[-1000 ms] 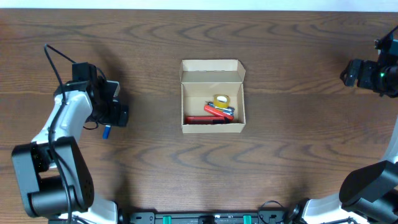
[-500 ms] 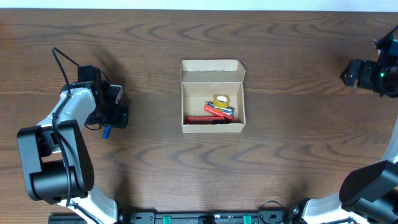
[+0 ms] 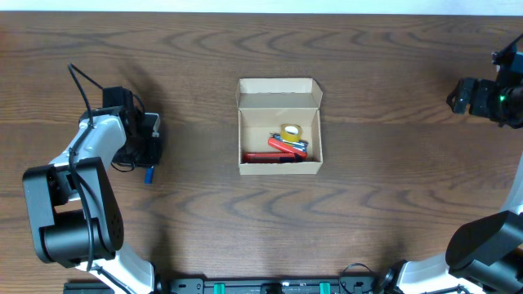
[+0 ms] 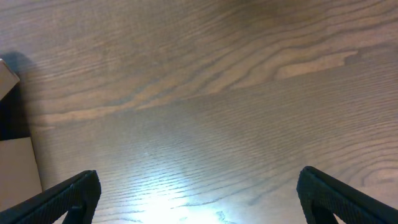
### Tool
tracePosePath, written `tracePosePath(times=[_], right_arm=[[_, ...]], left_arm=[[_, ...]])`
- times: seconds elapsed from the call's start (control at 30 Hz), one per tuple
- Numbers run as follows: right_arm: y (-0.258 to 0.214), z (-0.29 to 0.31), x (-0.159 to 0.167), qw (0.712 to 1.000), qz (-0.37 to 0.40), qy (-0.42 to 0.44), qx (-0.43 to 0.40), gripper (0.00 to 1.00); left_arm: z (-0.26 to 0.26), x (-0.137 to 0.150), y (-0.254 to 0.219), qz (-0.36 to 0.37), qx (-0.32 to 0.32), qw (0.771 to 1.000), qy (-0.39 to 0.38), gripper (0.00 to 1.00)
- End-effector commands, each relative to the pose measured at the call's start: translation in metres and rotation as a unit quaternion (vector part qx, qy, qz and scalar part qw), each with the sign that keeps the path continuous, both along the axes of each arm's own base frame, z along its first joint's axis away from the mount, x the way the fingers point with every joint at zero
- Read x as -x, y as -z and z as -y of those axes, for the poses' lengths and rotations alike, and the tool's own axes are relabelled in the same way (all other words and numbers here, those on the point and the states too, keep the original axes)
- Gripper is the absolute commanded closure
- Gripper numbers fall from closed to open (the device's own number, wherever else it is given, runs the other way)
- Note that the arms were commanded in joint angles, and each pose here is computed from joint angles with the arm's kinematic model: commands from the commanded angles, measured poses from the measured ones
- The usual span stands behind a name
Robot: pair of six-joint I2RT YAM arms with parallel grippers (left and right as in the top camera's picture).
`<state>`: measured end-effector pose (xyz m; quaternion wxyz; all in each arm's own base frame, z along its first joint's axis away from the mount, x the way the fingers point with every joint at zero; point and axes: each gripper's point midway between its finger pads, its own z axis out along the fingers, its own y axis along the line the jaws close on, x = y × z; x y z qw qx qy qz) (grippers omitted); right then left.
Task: Pack container
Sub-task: 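Carry the blue-capped marker with the left gripper over the box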
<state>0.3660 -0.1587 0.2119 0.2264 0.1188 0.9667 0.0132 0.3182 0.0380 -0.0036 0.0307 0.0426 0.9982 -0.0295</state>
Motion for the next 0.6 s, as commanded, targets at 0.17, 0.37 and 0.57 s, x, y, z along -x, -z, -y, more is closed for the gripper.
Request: tracePosePath(times=[0.17,0.37,0.57], right_arm=[[0.005,0.000,0.000,1.000,-0.006,-0.006,-0.002,0.01],[0.005,0.000,0.000,1.000,-0.006,-0.006,-0.002,0.01],[0.005,0.000,0.000,1.000,-0.005,-0.006,-0.002,0.01]], left_arm=[[0.016,0.003,-0.010,-0.017,0.051,0.996,-0.064,0.94],[0.035,-0.016,-0.063,0.021,0.089,0.995,-0.040,0.94],[0.090,-0.033,-0.143,0.086,0.091,0.981,0.145,0.94]])
